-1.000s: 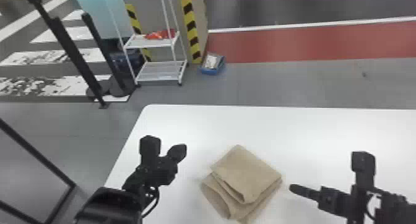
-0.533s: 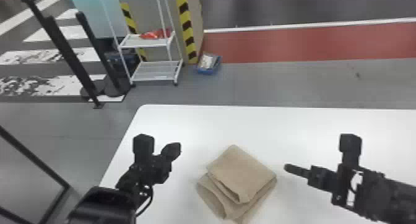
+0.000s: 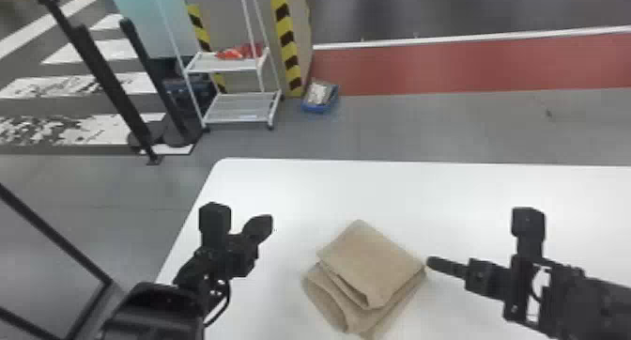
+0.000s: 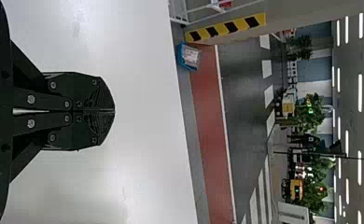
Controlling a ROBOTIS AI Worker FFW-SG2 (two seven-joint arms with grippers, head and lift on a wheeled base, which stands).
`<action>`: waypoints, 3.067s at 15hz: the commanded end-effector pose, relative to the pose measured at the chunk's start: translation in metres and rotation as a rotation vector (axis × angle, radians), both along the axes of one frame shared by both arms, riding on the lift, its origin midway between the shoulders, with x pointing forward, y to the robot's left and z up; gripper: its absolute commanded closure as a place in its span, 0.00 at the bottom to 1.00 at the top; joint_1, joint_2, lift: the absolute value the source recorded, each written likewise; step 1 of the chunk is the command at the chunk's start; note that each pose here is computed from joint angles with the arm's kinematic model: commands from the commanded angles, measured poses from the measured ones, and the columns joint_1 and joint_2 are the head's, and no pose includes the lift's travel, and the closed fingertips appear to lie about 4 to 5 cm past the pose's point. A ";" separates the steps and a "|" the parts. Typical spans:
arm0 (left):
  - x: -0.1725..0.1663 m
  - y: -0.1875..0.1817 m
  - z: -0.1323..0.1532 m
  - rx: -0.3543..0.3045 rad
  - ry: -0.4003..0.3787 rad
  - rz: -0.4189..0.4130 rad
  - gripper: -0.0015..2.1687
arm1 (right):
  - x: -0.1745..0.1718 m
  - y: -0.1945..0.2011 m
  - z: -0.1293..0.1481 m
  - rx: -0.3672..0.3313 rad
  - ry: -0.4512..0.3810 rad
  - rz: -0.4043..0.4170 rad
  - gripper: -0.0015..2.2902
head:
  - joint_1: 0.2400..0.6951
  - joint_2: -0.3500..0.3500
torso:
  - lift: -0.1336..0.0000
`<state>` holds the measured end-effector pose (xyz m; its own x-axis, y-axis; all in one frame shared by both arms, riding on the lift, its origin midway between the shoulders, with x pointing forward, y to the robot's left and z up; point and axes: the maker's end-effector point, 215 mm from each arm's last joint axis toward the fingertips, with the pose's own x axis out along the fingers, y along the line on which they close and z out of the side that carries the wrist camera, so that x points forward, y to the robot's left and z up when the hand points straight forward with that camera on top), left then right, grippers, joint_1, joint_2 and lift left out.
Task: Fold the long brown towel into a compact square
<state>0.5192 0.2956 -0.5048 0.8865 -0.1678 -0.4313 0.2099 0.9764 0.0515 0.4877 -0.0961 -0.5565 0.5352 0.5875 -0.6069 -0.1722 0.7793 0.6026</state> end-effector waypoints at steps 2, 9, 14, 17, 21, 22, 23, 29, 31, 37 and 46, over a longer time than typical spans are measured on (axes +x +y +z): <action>0.003 -0.008 0.002 -0.009 -0.002 -0.005 0.79 | -0.029 -0.001 -0.005 -0.029 -0.001 0.008 0.65 | 1.00 0.81 | 1.00; 0.003 -0.011 -0.002 -0.002 0.005 -0.008 0.79 | -0.028 0.015 -0.014 -0.030 0.007 0.038 0.65 | 1.00 0.81 | 1.00; 0.001 -0.005 -0.001 -0.003 0.002 -0.006 0.79 | 0.018 0.023 -0.007 -0.062 -0.055 0.037 0.65 | 1.00 0.82 | 1.00; -0.006 -0.003 -0.003 -0.012 0.004 -0.006 0.79 | 0.069 0.023 0.014 -0.093 -0.147 0.032 0.65 | 1.00 0.83 | 1.00; -0.011 0.005 -0.003 -0.030 0.007 -0.001 0.79 | 0.109 0.025 0.040 -0.087 -0.198 0.060 0.65 | 1.00 0.82 | 1.00; -0.014 0.005 -0.004 -0.032 0.014 -0.004 0.79 | 0.098 0.030 0.041 -0.090 -0.153 0.101 0.65 | 1.00 0.81 | 1.00; -0.018 0.008 -0.001 -0.027 0.015 -0.007 0.79 | 0.083 0.036 0.046 -0.096 -0.105 0.148 0.64 | 1.00 0.82 | 1.00; -0.034 0.011 -0.009 -0.051 0.105 -0.002 0.79 | 0.031 0.052 0.082 -0.417 -0.095 0.458 0.10 | 1.00 0.89 | 1.00; -0.040 0.010 -0.007 -0.071 0.130 -0.002 0.78 | 0.028 0.079 0.095 -0.401 -0.169 0.572 0.10 | 1.00 0.91 | 1.00; -0.058 0.011 -0.015 -0.106 0.172 -0.009 0.76 | 0.013 0.113 0.091 -0.296 -0.254 0.749 0.15 | 1.00 1.00 | 1.00; -0.103 -0.051 -0.055 -0.119 0.261 -0.065 0.76 | 0.057 0.040 0.180 -0.071 -0.420 0.365 0.15 | 1.00 0.90 | 1.00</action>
